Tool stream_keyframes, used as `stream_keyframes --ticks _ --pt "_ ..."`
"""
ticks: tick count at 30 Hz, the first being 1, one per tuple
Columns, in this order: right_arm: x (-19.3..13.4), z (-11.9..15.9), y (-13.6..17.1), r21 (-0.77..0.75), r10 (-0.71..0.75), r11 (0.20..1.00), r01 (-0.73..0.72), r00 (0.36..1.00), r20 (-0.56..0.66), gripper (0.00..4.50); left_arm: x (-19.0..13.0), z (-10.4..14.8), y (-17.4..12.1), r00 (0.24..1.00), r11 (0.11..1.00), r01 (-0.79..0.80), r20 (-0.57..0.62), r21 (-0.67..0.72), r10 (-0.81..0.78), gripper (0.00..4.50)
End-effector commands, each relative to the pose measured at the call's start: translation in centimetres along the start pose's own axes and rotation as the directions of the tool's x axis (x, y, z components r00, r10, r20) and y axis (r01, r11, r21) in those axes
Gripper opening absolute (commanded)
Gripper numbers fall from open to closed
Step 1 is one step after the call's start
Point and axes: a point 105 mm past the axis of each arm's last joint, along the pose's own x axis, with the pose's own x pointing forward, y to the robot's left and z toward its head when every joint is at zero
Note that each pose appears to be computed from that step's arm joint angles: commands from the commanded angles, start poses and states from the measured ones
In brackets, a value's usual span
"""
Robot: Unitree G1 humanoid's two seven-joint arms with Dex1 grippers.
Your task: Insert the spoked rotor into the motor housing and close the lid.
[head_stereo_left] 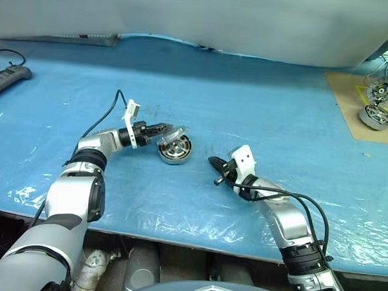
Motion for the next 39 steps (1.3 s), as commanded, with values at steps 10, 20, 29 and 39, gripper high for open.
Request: stream_keyframes --ticks 10,20,29,39 --pt "0.0 0.6 0.0 -0.018 -0.003 1.000 0.003 1.000 0.024 0.00 -1.9 2.0 2.2 0.914 0.979 -0.184 0.350 -0.093 0.205 0.04" --pt "0.3 0.5 0.4 -0.009 0.018 1.000 -0.017 1.000 0.018 0.00 -3.7 1.3 2.6 0.779 0.938 -0.236 0.528 -0.253 0.338 0.04" --pt "0.4 0.4 0.2 -0.025 0.024 0.999 -0.024 1.000 0.008 0.00 -0.5 3.5 1.7 0.910 0.960 -0.167 0.339 -0.227 0.239 0.04" --pt "-0.2 0.0 0.0 -0.022 -0.013 1.000 0.013 1.000 0.012 0.00 2.0 2.2 -1.9 0.999 0.982 0.034 0.020 -0.184 -0.031 0.04"
